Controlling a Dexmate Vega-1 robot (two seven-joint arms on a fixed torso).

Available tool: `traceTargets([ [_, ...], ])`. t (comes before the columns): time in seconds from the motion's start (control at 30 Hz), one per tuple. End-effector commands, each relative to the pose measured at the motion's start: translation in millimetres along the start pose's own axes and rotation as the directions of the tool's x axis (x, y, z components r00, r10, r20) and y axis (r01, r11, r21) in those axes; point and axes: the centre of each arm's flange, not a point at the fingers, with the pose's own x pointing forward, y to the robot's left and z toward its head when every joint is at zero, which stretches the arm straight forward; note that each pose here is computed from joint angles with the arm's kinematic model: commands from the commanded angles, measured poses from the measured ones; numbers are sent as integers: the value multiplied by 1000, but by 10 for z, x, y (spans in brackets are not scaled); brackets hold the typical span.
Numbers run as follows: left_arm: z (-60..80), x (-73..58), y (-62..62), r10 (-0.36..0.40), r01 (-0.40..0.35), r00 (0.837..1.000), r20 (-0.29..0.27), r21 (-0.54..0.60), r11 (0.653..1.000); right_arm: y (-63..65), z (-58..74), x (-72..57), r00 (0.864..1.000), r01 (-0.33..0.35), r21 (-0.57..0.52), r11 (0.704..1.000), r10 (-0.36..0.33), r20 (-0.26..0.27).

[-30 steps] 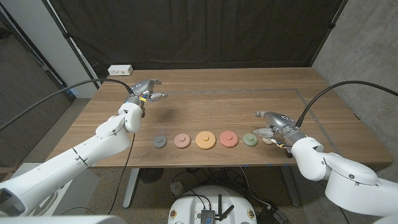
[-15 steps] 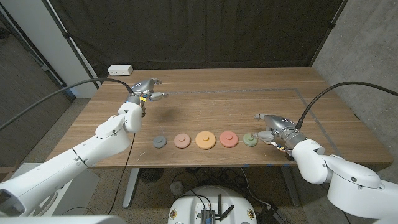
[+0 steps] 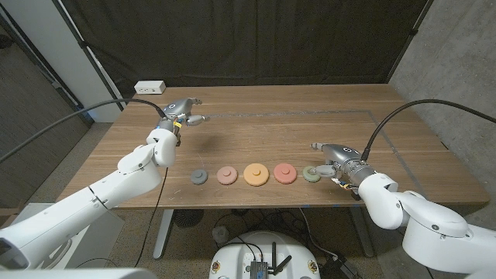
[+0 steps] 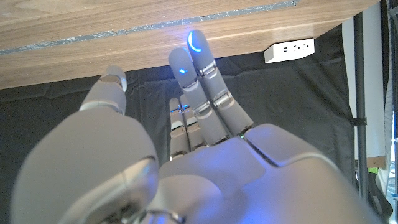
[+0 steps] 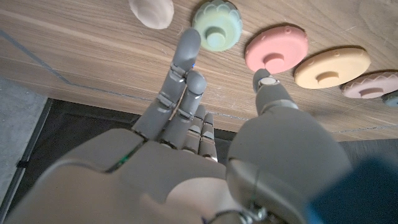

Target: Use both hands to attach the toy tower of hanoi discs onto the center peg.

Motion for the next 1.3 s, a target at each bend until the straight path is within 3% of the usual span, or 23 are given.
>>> traceTargets([
  [0.03, -82, -7, -63, -1, 2, 999, 42, -30, 1000, 19, 185, 55, 999, -20, -28, 999, 21, 38],
  [0.57, -175, -85, -100, 4, -1, 999, 39, -58, 998, 32, 387, 90, 997, -47, -68, 997, 51, 62],
  [1.0, -181, -74, -139, -6, 9, 998, 57, -58, 998, 18, 535, 184, 995, -62, -106, 992, 70, 71],
  [1.3, -198, -83, -133, -2, 5, 998, 56, -65, 998, 26, 621, 249, 993, -103, -137, 985, 109, 36],
])
